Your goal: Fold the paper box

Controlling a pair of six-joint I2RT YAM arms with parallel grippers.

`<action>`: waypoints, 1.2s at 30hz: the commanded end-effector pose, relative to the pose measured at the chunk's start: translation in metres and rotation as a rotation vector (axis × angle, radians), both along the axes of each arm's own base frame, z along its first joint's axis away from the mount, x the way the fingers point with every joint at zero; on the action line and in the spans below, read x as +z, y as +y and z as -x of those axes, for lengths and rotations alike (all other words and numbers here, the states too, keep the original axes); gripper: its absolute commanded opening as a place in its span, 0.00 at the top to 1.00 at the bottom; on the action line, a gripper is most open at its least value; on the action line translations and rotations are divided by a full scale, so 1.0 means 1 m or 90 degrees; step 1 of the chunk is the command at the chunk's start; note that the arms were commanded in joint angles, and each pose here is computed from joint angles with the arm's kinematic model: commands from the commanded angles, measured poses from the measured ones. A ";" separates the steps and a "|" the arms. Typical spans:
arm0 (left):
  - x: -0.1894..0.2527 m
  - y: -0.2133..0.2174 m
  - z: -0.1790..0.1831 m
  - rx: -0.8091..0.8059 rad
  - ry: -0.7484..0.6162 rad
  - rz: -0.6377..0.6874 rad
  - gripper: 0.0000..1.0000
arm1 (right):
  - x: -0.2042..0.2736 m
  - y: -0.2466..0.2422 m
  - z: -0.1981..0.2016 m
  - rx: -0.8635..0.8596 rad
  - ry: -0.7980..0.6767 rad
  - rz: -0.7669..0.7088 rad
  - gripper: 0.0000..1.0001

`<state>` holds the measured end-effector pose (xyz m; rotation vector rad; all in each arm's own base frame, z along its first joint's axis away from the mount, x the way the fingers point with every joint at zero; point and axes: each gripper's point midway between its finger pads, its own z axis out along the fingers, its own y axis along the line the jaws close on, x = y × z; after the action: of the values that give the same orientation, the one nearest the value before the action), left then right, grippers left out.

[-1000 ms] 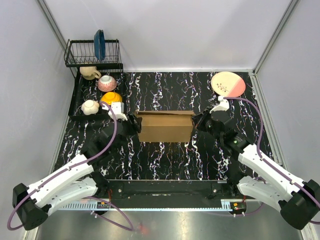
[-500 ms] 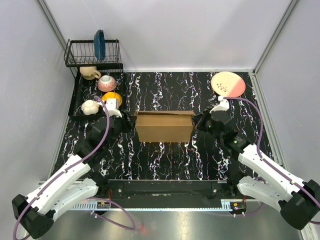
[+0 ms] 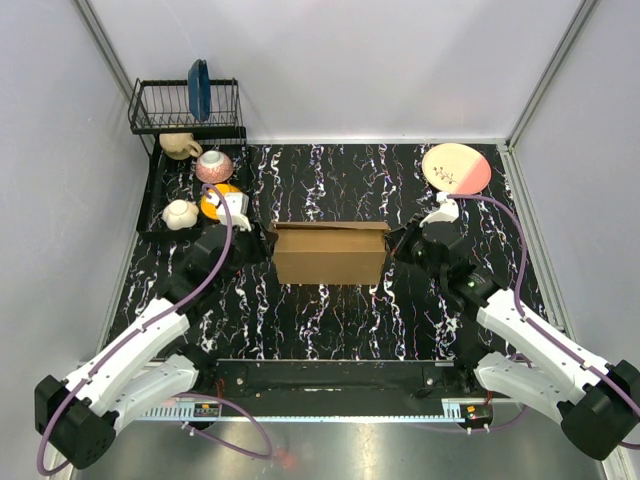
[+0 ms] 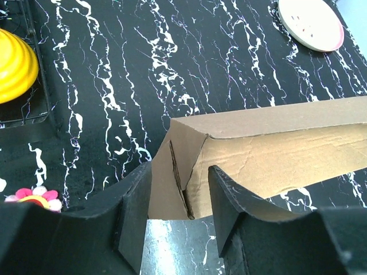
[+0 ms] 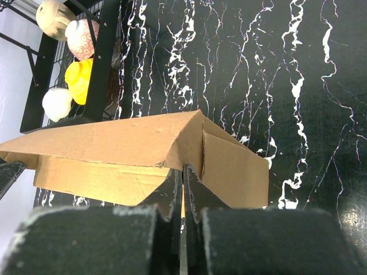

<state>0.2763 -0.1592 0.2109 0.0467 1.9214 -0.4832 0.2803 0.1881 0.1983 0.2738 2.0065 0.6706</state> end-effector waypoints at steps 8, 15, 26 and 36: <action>0.046 -0.009 -0.016 -0.018 -0.072 0.033 0.57 | -0.098 -0.026 0.055 0.032 0.215 0.139 1.00; 0.041 -0.010 -0.019 -0.021 -0.066 0.028 0.67 | -0.098 -0.026 0.055 0.032 0.216 0.138 1.00; 0.041 -0.010 -0.021 -0.019 -0.068 0.040 0.97 | -0.099 -0.025 0.056 0.033 0.219 0.136 1.00; 0.025 -0.018 -0.014 -0.036 -0.059 0.086 1.00 | -0.103 -0.026 0.057 0.030 0.222 0.135 1.00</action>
<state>0.2903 -0.1682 0.2213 0.0638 1.8845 -0.5333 0.2803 0.1887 0.1974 0.2799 2.0041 0.6781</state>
